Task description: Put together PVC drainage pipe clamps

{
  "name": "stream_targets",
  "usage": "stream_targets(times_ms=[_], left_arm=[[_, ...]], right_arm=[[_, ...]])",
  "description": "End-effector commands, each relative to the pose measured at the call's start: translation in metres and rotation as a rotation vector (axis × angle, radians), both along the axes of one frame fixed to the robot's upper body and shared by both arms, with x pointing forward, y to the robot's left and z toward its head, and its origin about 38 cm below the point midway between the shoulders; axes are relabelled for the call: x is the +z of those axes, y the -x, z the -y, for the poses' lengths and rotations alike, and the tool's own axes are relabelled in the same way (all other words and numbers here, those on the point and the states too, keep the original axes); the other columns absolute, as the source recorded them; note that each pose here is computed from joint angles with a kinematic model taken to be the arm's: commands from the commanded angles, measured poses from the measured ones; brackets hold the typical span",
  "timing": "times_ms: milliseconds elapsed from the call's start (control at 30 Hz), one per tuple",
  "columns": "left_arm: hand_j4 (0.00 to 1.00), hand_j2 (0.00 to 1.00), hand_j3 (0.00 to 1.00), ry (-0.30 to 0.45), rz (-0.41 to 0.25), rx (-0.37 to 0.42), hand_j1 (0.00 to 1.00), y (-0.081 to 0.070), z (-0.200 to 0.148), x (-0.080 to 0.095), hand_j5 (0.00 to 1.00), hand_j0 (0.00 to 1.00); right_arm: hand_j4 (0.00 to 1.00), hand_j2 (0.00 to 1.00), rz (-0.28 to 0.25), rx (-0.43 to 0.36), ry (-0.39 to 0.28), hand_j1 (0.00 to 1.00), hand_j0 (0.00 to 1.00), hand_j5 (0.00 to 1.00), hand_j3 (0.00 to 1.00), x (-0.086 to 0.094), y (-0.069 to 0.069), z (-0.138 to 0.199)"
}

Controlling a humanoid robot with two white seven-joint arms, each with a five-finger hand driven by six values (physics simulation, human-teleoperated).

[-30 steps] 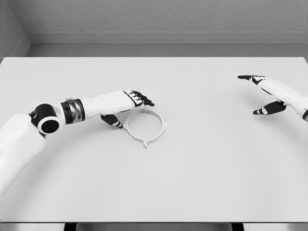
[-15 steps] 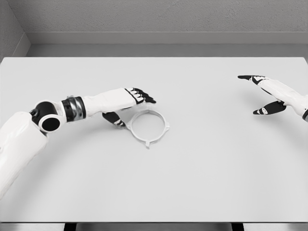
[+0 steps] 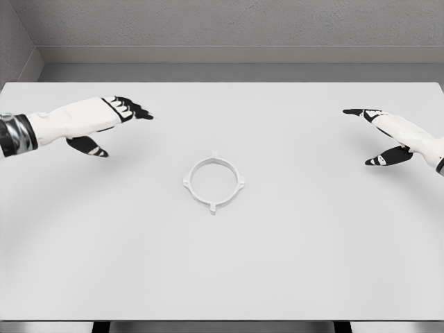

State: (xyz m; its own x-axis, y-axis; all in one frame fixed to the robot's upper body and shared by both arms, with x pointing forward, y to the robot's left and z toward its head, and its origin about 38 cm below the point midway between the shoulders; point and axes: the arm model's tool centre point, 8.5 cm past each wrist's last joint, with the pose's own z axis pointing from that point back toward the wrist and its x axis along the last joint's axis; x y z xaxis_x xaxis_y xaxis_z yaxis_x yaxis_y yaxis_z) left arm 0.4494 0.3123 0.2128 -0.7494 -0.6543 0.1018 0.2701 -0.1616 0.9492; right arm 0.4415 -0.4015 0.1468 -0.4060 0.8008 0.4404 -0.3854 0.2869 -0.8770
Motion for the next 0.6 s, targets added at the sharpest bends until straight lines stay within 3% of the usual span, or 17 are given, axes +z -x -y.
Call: stream_targets(times_ms=[0,567], left_arm=[[1.0,1.0,1.0,-0.004,0.005,0.004,1.0,0.0018,-0.005,0.0048,1.0,1.0],[1.0,1.0,1.0,-0.006,-0.001,0.006,1.0,0.0027,-0.0056,0.0017,1.0,1.0]], right_arm=[[1.0,1.0,0.002,-0.003,-0.008,1.0,1.0,1.0,1.0,0.0009,-0.0001,0.0005],[1.0,1.0,-0.01,-0.005,-0.007,1.0,1.0,1.0,1.0,-0.0039,0.0032,0.0019]])
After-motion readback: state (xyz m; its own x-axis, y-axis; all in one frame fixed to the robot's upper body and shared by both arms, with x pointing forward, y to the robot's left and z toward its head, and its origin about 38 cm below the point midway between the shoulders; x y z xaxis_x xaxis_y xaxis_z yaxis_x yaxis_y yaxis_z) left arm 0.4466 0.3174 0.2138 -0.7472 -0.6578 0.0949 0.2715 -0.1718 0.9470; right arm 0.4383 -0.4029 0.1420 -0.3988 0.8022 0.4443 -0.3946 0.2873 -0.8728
